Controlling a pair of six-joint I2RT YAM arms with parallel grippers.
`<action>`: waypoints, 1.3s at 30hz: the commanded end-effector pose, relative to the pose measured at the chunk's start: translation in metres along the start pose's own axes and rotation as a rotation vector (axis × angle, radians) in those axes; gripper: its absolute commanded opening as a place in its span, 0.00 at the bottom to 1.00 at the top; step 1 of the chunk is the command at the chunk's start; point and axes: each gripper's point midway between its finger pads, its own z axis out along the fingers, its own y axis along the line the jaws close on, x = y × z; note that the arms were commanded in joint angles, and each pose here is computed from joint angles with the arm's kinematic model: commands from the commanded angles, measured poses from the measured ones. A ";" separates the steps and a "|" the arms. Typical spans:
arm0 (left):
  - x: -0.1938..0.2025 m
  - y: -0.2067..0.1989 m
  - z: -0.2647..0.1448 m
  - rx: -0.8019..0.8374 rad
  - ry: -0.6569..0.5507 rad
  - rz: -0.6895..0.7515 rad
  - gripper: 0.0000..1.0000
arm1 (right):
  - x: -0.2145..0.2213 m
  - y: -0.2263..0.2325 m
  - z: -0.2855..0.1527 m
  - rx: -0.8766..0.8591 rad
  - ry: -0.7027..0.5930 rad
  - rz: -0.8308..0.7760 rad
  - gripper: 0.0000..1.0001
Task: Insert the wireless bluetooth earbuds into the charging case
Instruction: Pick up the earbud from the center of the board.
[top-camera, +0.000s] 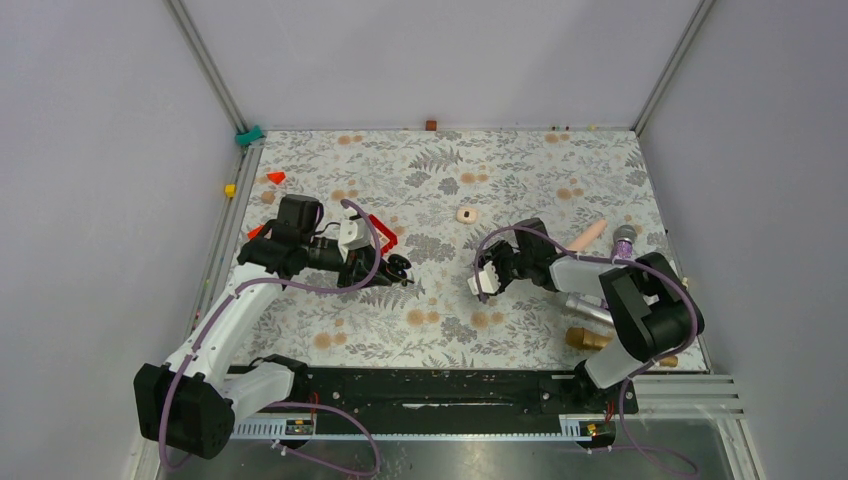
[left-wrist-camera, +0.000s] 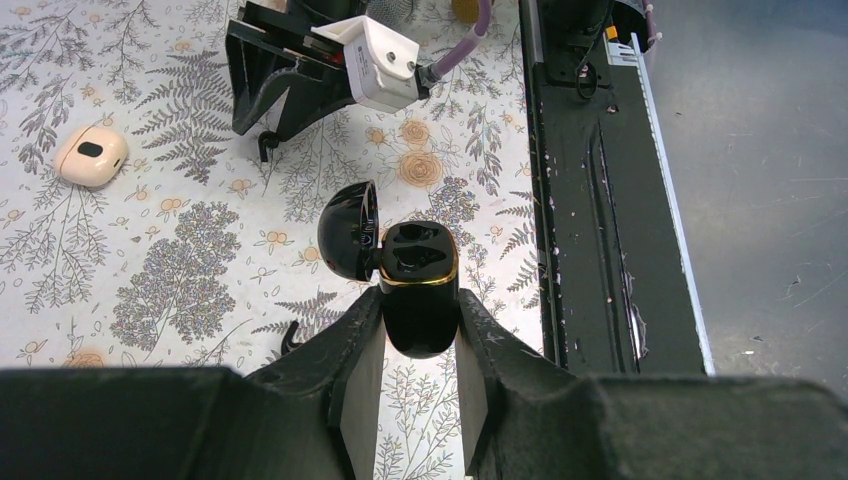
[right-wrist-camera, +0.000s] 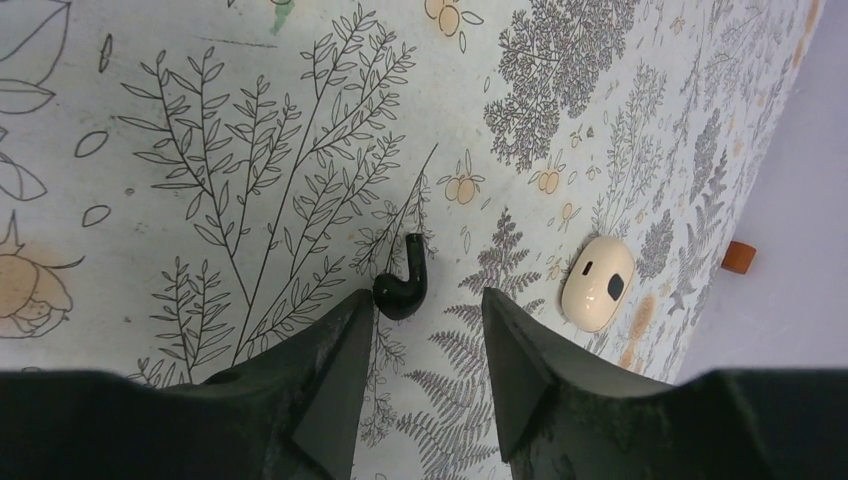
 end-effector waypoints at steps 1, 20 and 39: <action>-0.013 0.003 -0.003 -0.001 -0.024 0.054 0.00 | -0.001 0.010 0.007 -0.064 -0.002 0.013 0.50; -0.011 0.004 -0.002 0.001 -0.023 0.045 0.00 | 0.001 0.024 0.009 -0.239 0.033 0.122 0.32; -0.005 0.006 0.002 0.023 -0.024 0.018 0.00 | -0.040 -0.035 -0.037 -0.037 -0.001 0.250 0.20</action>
